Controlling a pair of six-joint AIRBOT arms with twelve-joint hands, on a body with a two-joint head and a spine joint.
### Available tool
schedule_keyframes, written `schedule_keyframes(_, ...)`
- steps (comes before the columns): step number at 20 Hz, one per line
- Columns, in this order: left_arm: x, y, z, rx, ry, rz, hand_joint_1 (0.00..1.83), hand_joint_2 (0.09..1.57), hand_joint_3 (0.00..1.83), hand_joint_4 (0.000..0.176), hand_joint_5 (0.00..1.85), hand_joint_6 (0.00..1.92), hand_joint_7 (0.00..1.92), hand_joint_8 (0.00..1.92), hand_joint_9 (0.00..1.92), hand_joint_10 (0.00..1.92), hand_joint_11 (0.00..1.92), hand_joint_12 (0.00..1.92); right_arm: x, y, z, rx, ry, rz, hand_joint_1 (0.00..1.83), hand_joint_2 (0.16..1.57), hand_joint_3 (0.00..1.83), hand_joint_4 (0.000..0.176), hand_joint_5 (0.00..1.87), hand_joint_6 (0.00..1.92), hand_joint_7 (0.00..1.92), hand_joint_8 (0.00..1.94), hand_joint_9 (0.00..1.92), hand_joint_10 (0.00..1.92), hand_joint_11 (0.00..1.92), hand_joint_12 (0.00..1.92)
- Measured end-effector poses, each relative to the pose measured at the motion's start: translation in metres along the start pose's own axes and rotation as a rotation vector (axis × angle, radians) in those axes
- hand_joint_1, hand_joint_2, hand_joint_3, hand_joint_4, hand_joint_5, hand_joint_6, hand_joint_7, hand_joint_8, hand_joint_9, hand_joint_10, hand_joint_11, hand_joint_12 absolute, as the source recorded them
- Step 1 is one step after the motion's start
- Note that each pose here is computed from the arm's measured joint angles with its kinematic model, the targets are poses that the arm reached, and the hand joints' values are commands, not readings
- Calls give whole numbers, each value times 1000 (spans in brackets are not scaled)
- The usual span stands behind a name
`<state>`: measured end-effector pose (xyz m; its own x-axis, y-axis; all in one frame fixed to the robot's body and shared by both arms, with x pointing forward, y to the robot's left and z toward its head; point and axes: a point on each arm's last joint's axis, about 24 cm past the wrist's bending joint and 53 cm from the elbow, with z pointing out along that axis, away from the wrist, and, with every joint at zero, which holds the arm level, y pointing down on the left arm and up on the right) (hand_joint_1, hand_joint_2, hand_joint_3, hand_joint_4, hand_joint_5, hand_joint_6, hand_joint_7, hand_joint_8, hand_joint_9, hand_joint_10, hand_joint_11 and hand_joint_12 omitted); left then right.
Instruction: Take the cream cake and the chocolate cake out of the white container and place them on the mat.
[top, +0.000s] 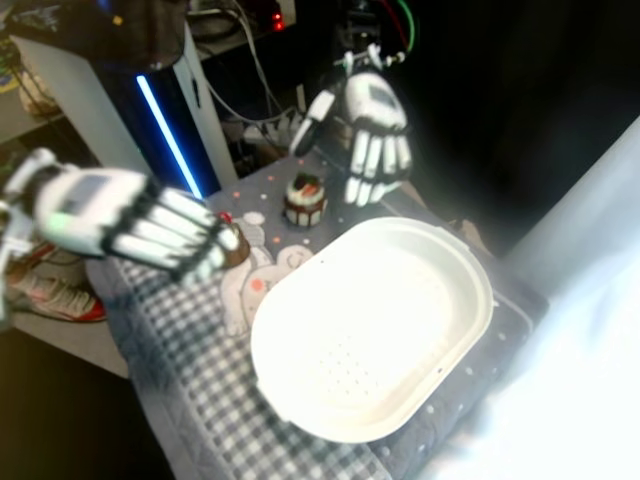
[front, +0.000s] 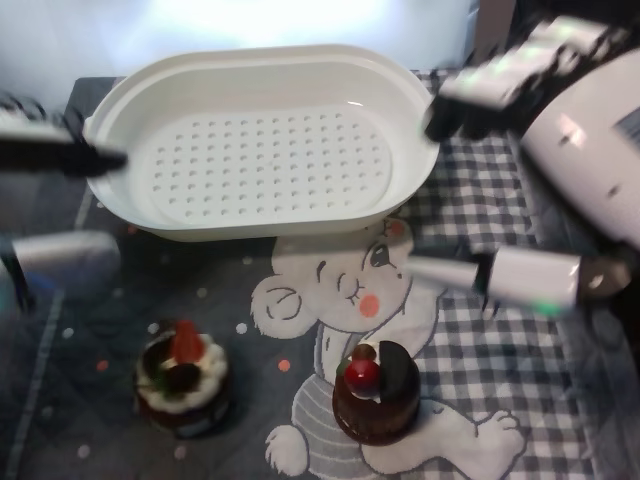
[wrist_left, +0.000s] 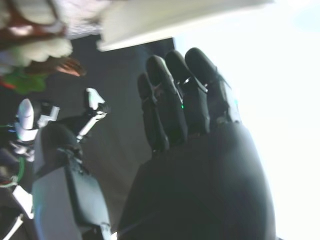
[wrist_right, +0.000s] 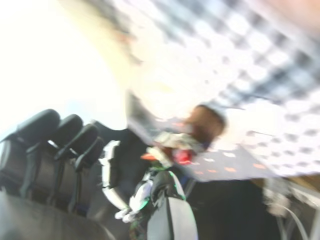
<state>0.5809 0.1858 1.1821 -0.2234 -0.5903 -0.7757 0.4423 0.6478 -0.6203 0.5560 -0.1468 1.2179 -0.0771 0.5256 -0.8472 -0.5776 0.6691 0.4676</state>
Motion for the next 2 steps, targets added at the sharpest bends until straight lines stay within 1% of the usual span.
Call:
schedule_keyframes(1,-16,-8,4,36,-58,10,563,1114,0,0,760,21,791,68,551,647,329,1232,-15,-1,0,-1,-56,-5,620,951,17,0,566,976,696,1069,658,1230,406,1565)
schedule_keyframes(2,-32,-15,6,70,-115,15,647,1095,3,0,789,23,813,58,593,601,358,1236,-30,-1,-1,-15,-109,-21,703,962,17,0,533,1007,647,1138,618,1276,325,1607)
